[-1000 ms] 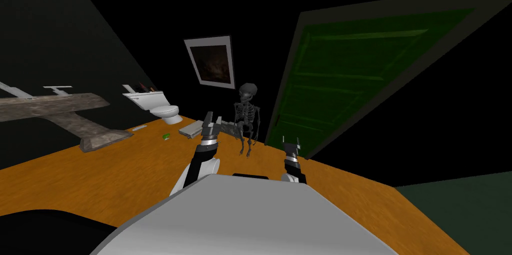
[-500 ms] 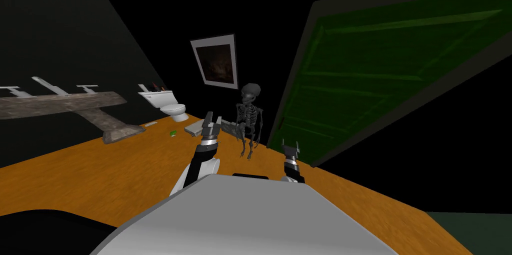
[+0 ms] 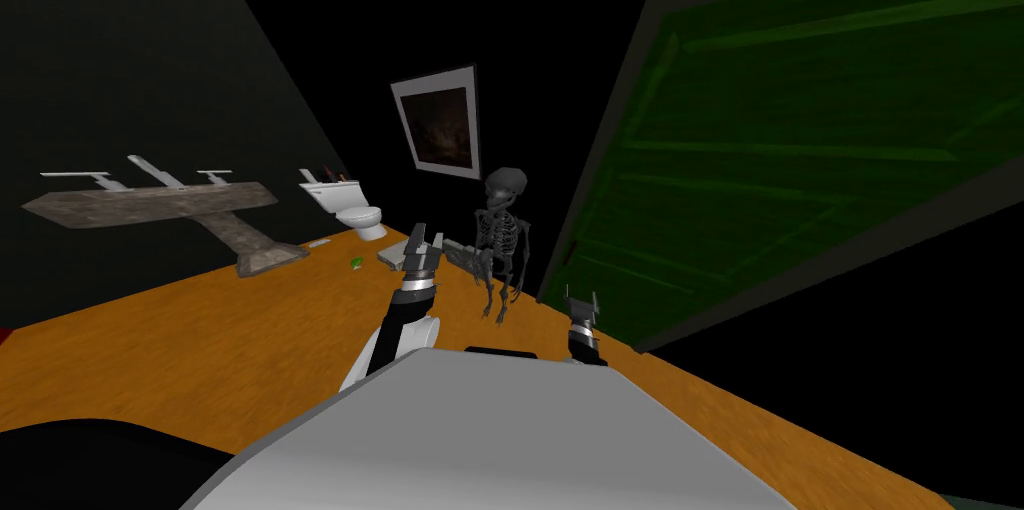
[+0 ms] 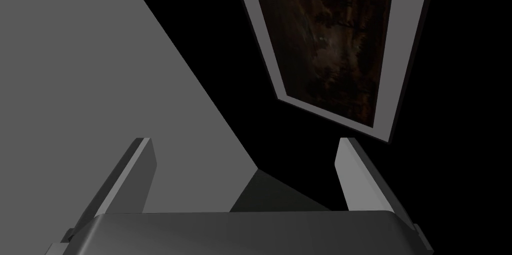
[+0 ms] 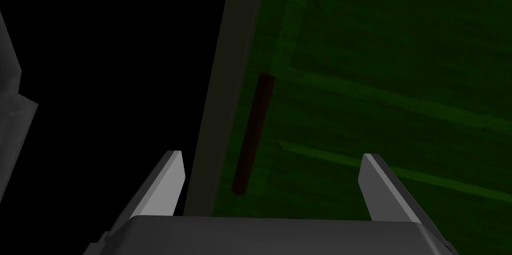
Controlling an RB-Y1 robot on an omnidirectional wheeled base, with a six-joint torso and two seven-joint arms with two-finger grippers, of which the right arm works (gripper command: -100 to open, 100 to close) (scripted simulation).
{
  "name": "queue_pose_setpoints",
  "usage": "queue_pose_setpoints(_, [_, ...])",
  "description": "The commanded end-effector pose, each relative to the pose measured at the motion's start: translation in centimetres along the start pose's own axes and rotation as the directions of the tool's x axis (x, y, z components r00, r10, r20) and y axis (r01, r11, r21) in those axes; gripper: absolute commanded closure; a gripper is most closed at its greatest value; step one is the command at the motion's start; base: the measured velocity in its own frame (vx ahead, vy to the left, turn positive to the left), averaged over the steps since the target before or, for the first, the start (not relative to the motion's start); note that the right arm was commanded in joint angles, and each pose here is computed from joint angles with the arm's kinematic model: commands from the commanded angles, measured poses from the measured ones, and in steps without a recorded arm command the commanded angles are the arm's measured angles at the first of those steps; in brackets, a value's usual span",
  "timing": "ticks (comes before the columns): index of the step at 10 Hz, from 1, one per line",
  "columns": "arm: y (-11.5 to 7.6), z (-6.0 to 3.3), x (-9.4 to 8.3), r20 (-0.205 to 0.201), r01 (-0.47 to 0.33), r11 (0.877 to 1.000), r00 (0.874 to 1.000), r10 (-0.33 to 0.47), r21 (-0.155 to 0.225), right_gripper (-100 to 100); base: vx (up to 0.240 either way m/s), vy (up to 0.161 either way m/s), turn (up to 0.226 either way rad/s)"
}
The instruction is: Pull the door open
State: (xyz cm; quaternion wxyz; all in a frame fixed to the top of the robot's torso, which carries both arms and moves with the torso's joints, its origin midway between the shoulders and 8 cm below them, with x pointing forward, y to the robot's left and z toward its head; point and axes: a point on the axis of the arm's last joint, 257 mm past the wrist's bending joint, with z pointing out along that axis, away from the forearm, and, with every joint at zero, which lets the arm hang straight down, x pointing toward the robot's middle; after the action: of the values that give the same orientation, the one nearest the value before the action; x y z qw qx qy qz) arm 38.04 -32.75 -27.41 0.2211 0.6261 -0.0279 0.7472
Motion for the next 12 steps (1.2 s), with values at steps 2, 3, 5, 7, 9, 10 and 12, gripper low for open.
queue_pose_setpoints(2, [0.7, -0.73, -2.2, 0.042, -0.048, 0.999, 0.998, 0.049, -0.019, -100, 0.082, -0.031, 0.106])
queue_pose_setpoints(3, [0.9, -1.0, -3.0, 0.057, -0.063, 0.998, 0.996, 0.064, -0.026, -100, 0.102, -0.039, 0.103])
queue_pose_setpoints(5, [1.5, -1.55, -4.5, 0.085, -0.09, 0.995, 0.992, 0.093, -0.043, -100, 0.103, -0.044, 0.101])
queue_pose_setpoints(7, [2.1, -2.13, -5.9, 0.11, -0.114, 0.992, 0.987, 0.12, -0.062, -100, 0.096, -0.038, 0.097])
queue_pose_setpoints(9, [2.9, -2.93, -7.7, 0.141, -0.141, 0.986, 0.978, 0.153, -0.09, -100, 0.125, -0.057, 0.126])
queue_pose_setpoints(10, [3.6, -3.46, -8.8, 0.159, -0.156, 0.982, 0.972, 0.172, -0.11, -100, 0.148, -0.066, 0.161])
queue_pose_setpoints(12, [4.4, -4.14, -10.2, 0.18, -0.172, 0.976, 0.964, 0.195, -0.136, -100, 0.126, -0.055, 0.105])
